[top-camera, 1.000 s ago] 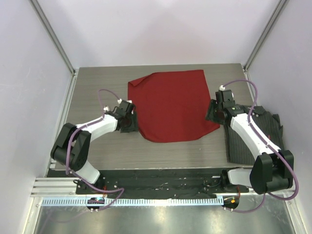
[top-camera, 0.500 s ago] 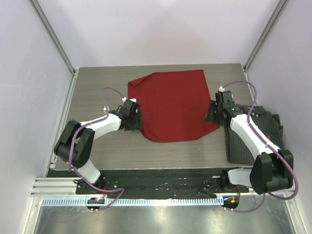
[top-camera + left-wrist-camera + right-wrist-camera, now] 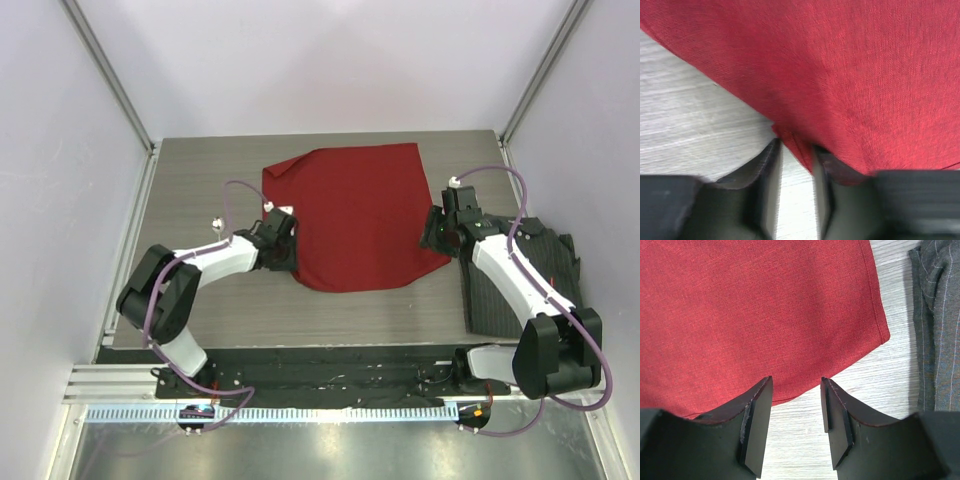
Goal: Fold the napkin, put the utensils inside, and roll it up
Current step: Flatten the napkin out
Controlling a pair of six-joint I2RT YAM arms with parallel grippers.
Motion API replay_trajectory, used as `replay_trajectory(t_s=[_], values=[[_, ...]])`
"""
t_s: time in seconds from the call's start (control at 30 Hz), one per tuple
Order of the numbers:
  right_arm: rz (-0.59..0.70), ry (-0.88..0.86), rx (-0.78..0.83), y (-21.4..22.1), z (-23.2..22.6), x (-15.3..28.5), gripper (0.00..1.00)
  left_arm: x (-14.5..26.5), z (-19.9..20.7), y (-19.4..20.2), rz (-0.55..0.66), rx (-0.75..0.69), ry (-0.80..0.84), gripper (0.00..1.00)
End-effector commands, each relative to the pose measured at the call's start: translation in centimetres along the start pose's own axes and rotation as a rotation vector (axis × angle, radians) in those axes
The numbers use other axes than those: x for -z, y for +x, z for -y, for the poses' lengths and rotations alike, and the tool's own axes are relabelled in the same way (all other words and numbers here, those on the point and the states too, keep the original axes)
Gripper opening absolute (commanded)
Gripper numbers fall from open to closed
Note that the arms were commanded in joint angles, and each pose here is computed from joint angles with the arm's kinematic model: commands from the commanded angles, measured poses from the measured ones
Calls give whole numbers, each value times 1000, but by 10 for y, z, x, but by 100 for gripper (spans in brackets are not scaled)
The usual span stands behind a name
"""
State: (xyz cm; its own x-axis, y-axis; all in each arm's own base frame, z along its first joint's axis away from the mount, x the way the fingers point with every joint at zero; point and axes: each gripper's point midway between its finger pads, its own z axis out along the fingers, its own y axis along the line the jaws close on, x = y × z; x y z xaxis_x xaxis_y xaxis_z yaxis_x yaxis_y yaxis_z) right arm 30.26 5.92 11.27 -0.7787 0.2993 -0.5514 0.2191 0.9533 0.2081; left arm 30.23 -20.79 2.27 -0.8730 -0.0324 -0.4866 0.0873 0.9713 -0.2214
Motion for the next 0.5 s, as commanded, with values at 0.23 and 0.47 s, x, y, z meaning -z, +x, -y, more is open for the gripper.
replay_trajectory(t_s=[0.23,0.47], values=[[64,-31,8,-10,-4,11,51,8,-34,38,-23,17,-145,0],[20,-42,10,7,-2,2,51,58,-54,25,215,168,-143,0]])
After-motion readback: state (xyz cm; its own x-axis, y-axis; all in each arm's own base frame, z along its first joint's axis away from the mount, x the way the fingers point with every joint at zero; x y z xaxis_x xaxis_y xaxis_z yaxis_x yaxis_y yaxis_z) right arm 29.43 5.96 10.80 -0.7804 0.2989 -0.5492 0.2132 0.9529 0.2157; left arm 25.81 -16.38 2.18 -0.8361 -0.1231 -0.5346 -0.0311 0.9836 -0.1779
